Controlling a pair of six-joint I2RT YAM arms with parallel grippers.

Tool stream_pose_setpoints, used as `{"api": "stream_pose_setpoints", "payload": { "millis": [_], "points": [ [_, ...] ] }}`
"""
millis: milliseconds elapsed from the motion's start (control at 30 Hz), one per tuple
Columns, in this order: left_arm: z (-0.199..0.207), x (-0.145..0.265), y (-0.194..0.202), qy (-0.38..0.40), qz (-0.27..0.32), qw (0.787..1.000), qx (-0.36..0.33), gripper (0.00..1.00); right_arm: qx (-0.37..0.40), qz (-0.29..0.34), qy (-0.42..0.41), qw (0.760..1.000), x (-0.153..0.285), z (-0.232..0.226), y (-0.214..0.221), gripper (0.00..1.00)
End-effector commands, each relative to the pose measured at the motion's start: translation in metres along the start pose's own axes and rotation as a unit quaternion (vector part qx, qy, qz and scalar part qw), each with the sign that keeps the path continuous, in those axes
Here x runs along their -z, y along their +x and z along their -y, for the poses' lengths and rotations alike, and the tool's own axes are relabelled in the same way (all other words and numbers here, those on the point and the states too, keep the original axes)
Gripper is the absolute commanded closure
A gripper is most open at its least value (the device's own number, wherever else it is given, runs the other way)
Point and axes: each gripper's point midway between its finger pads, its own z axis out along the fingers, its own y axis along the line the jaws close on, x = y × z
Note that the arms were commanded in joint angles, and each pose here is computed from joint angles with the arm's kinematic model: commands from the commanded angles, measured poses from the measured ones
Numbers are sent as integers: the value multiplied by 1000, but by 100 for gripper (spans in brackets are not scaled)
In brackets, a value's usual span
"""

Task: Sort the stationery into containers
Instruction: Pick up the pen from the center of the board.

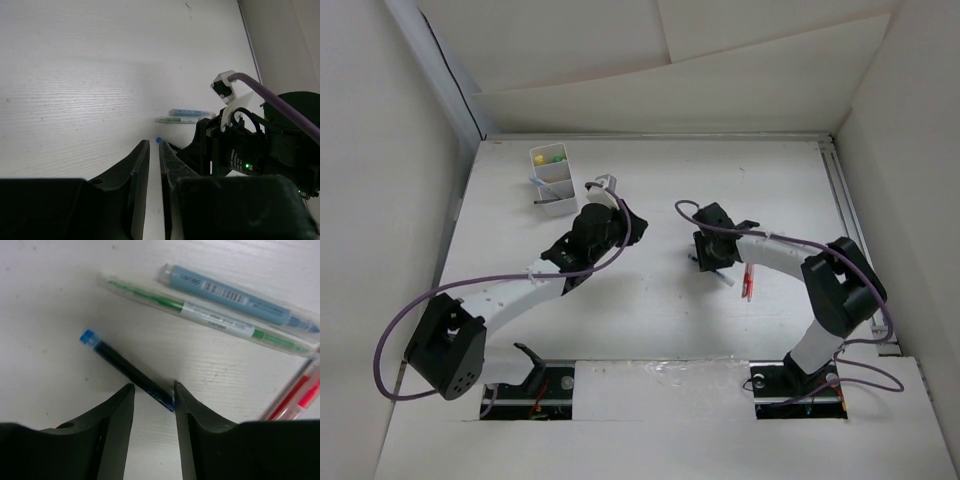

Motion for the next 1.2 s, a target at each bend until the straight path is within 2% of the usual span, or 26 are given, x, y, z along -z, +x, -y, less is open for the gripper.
{"api": "stream_pose_setpoints", "payload": {
  "millis": [0, 167, 200, 267, 300, 333, 500, 700, 900, 1167],
  "points": [
    [6, 12, -26, 2, 43, 999, -2, 90, 11, -5, -61, 998, 7, -25, 10, 57],
    [6, 18, -35, -3, 59, 998, -5, 90, 15, 1, -52, 999, 10, -29, 14, 57],
    [2, 18, -32, -13, 55, 998, -6, 90, 11, -1, -45, 999, 10, -27, 15, 66],
    [1, 21, -34, -16, 58, 998, -6, 90, 17, -4, -42, 999, 8, -31, 19, 71],
    [6, 23, -40, -8, 68, 998, -4, 90, 12, -6, -34, 999, 5, -29, 21, 80],
    [5, 23, -34, -5, 59, 998, -5, 88, 19, -7, -29, 999, 3, -31, 23, 85],
    [6, 17, -23, 0, 33, 999, -3, 87, 17, 22, -29, 999, 3, -36, 16, 100],
    [12, 15, -18, 15, 21, 1000, 12, 84, 26, 94, -73, 993, 37, -55, -8, 100],
    [21, 11, -10, 37, -5, 999, 20, 66, 30, 168, -141, 975, 86, -73, -39, 100],
    [44, 0, 17, 107, -71, 991, 37, 62, 36, 198, -189, 961, 108, -93, -55, 100]
  ]
}}
